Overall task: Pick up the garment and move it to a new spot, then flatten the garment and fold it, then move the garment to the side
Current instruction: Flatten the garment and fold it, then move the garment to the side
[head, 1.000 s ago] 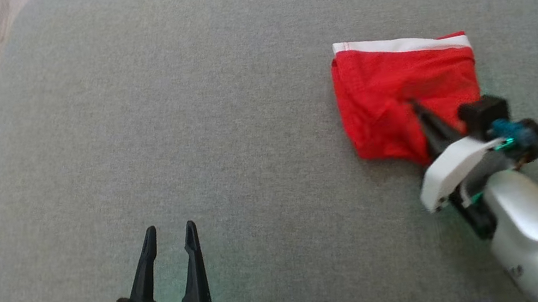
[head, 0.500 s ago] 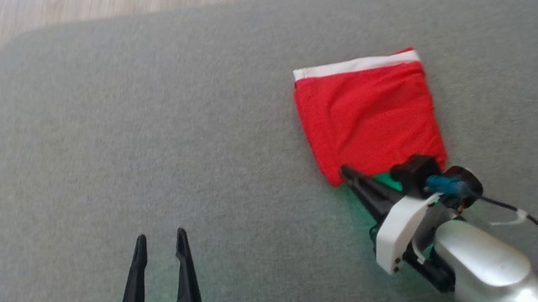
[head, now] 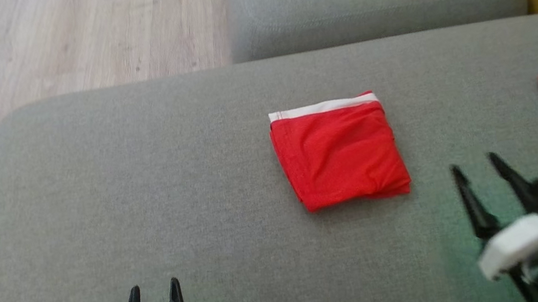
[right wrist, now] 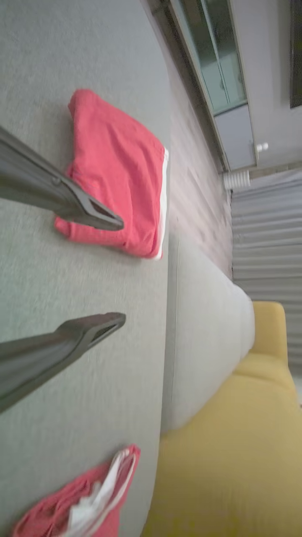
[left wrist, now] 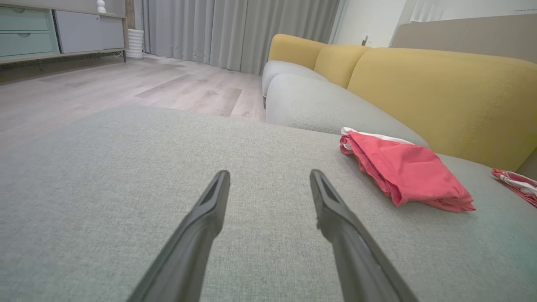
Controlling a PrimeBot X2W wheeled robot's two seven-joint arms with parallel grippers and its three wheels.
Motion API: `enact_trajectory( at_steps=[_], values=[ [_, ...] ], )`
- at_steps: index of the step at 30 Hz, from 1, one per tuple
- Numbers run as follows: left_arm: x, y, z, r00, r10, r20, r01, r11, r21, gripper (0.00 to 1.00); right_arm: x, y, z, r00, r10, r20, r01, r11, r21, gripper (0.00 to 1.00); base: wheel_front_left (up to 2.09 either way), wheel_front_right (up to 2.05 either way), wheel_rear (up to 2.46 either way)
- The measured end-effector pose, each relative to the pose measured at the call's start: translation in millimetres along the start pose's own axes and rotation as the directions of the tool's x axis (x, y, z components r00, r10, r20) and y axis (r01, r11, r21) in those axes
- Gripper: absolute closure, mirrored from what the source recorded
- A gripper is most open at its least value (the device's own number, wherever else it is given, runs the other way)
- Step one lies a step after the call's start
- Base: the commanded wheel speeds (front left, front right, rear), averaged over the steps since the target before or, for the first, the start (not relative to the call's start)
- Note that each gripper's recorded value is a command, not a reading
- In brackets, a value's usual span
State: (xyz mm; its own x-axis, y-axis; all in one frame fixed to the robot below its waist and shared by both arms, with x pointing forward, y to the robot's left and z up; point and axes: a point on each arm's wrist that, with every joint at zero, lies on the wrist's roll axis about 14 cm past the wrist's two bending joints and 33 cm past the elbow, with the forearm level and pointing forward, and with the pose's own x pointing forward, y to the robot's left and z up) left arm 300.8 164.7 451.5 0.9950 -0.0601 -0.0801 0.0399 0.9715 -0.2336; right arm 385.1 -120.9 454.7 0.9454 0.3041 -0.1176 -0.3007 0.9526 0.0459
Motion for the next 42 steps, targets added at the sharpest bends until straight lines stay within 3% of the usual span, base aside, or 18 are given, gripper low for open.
enact_trajectory(
  at_steps=[6, 11, 22, 26, 29, 32, 36, 42],
  values=[
    [-5.5, 3.7, -6.7, 1.0, 0.007, -0.018, -0.007, 1.0, 0.007, 0.0, -34.3, -24.7, 2.8, 0.992, -0.116, 0.043, 0.115, 0.993, 0.034, 0.0, 0.0, 0.0, 0.0],
    [-9.8, 6.8, -15.4, 0.999, 0.015, -0.047, -0.014, 1.0, 0.009, 0.0, -52.6, -26.0, -9.2, 0.988, -0.15, 0.019, 0.149, 0.988, 0.044, 0.0, 0.0, 0.0, 0.0],
    [-8.6, 2.0, -18.1, 0.998, -0.017, -0.063, 0.017, 1.0, -0.005, 0.0, -56.2, -30.3, -16.1, 0.981, -0.194, 0.003, 0.193, 0.977, 0.087, 0.0, 0.0, 0.0, 0.0],
    [-8.4, -3.3, -19.7, 0.997, -0.042, -0.07, 0.042, 0.999, -0.012, 0.0, -55.4, -26.5, -28.1, 0.98, -0.197, -0.033, 0.2, 0.963, 0.184, 0.0, 0.0, 0.0, 0.0],
    [-8.3, -3.4, -21.6, 0.996, -0.047, -0.08, 0.046, 0.999, -0.017, 0.0, -41.4, -21.2, -23.5, 0.983, -0.172, -0.06, 0.182, 0.943, 0.279, 0.0, 0.0, 0.0, 0.0],
    [-6.9, -5.8, -23.6, 0.994, -0.06, -0.091, 0.059, 0.998, -0.013, 0.0, -11.5, -19.4, 3.4, 0.991, -0.121, -0.053, 0.132, 0.927, 0.351, 0.0, 0.0, 0.0, 0.0],
    [7.1, -14.2, -19.3, 0.993, -0.086, -0.084, 0.084, 0.996, -0.029, 0.0, 30.2, -21.7, 22.8, 0.991, -0.033, -0.131, 0.079, 0.93, 0.36, 0.0, 0.0, 0.0, 0.0],
    [30.5, -21.3, -10.7, 0.991, -0.114, -0.068, 0.112, 0.993, -0.034, 0.0, 72.3, 1.4, -11.6, 0.924, 0.098, -0.371, 0.053, 0.925, 0.375, 0.0, 0.0, 0.0, 0.0]
  ],
)
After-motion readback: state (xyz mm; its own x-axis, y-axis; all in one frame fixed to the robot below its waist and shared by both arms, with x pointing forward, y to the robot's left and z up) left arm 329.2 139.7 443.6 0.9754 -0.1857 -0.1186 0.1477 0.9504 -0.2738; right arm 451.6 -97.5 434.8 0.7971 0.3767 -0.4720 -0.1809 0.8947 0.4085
